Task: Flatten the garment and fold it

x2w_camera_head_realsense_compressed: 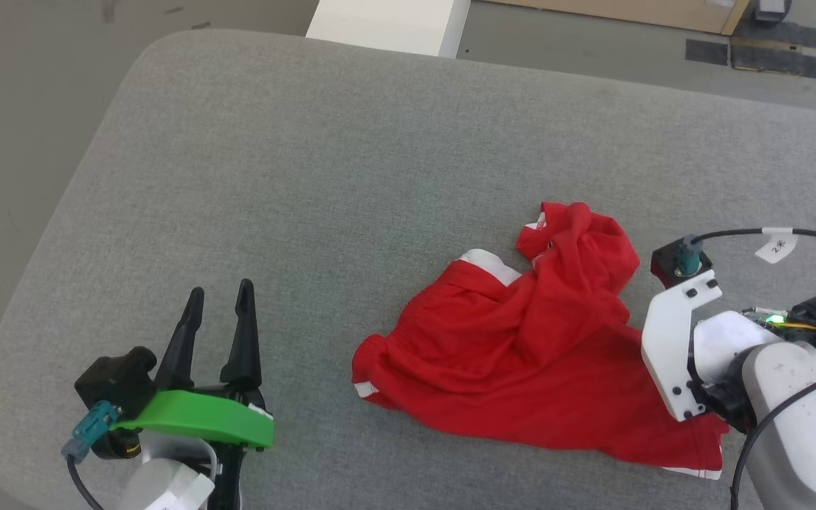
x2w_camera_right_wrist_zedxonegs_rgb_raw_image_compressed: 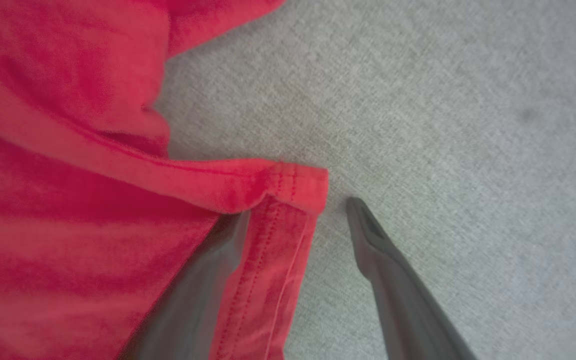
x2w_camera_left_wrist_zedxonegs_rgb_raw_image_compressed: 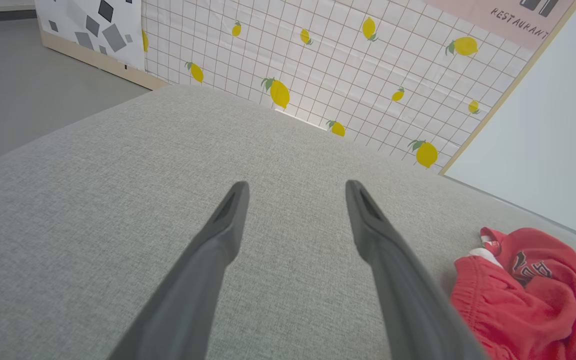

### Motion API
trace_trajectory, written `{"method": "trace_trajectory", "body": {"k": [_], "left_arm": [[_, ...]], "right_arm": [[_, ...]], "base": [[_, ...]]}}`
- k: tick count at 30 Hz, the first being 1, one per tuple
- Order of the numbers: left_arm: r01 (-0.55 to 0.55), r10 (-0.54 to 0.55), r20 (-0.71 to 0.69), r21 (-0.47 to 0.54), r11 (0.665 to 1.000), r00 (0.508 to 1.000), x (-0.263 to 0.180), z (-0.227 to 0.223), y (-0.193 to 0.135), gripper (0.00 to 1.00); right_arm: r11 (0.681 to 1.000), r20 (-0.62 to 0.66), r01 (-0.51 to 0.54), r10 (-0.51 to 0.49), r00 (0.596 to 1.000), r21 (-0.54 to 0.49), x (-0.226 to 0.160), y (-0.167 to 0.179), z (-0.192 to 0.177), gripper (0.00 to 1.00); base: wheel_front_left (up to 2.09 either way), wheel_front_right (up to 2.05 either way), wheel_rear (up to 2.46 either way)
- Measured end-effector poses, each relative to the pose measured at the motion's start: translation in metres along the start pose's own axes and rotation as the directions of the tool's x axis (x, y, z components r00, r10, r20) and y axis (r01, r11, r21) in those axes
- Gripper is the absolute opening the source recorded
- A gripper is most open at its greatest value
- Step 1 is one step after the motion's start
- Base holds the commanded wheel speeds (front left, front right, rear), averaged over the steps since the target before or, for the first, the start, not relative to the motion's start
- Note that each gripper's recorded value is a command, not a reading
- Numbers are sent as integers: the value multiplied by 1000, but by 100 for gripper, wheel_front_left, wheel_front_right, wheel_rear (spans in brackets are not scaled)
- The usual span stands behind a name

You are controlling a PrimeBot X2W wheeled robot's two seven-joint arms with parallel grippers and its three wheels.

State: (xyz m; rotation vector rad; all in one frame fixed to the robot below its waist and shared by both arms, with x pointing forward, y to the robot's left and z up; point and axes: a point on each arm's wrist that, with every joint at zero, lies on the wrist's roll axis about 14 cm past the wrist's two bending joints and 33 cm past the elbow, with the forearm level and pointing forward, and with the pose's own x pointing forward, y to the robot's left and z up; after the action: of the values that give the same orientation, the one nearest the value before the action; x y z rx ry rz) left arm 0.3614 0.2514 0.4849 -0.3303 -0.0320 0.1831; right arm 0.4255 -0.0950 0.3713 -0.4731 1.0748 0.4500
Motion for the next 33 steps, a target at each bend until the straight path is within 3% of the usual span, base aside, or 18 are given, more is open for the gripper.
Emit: {"method": "trace_trajectory", "body": {"k": [1, 7, 15, 22, 23, 24, 30, 33], "left_arm": [[-2, 2, -2, 4, 1000, 1000, 0, -1, 1, 100], [-2, 2, -17, 5, 1000, 1000, 5, -8, 0, 100], [6, -6, -36, 2, 1000, 999, 17, -16, -3, 100], [-21, 21, -62, 8, 1000, 998, 21, -25, 5, 100], [-26, 26, -66, 9, 1000, 997, 20, -27, 6, 100], [-31, 32, -70, 10, 999, 997, 20, -28, 7, 100], [-32, 32, -73, 5, 999, 997, 17, -28, 8, 100], [-9, 9, -67, -3, 1000, 998, 16, -26, 1, 100]], "right_arm": [[1000, -2, -4, 4, 1000, -2, 1, 0, 1, 0], [1000, 10, -13, 12, 1000, 17, 6, -8, 17, 0], [993, 83, 88, -94, 992, 78, 17, -55, 61, 0], [993, 119, 78, -89, 989, 92, 43, -54, 85, 0], [993, 123, 76, -87, 989, 91, 45, -53, 86, 39], [993, 131, 74, -85, 988, 91, 47, -52, 89, 100], [985, 226, 23, -62, 972, 170, 39, -49, 102, 100], [974, 321, -40, -35, 946, 224, 25, -40, 113, 100]], "base": [[0, 0, 0], [0, 0, 0], [0, 0, 0], [0, 0, 0], [0, 0, 0], [0, 0, 0], [0, 0, 0], [0, 0, 0]]}}
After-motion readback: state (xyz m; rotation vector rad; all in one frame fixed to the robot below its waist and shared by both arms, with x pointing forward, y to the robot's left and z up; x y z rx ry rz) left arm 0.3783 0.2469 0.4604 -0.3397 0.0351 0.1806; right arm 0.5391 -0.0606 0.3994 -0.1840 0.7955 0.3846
